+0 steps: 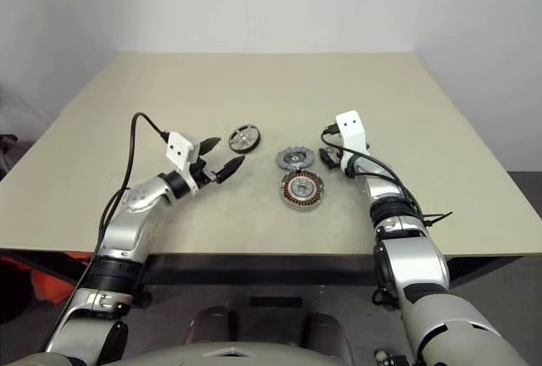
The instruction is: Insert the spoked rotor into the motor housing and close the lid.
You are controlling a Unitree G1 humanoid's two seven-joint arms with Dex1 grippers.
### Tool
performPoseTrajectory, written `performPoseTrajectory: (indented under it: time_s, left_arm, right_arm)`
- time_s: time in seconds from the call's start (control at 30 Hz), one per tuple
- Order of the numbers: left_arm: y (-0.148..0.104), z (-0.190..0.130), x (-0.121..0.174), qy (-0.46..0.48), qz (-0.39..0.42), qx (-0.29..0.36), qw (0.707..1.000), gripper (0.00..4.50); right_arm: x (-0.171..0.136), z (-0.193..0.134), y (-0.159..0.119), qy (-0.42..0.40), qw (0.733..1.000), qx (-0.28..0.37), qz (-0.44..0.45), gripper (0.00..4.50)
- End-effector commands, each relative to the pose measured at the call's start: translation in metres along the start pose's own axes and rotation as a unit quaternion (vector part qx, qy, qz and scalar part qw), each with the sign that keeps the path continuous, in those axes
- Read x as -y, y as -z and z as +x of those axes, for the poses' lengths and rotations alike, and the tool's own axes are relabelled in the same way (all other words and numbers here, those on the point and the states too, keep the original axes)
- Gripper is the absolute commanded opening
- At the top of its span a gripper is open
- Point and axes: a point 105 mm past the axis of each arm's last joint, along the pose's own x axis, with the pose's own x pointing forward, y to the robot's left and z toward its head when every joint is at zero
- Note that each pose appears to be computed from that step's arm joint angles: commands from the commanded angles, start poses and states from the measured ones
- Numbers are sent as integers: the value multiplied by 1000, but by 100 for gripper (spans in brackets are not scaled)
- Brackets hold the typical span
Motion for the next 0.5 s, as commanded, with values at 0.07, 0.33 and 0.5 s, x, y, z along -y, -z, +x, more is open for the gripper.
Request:
performPoseTrajectory:
  time_s: [0.07, 0.33, 0.5]
  left_arm:
    - [-13, -1, -2, -4, 15, 17, 1000, 450]
    - [-14, -2, -5, -10, 18, 17, 1000, 450]
    - [-17, -2, -6, -11, 21, 20, 1000, 450]
  right_arm:
    - [5, 1, -17, 7, 1000, 24, 1, 426]
    - [3, 2, -14, 2, 1000, 14, 2, 180]
    - [3, 2, -12, 4, 1000, 5, 3, 180]
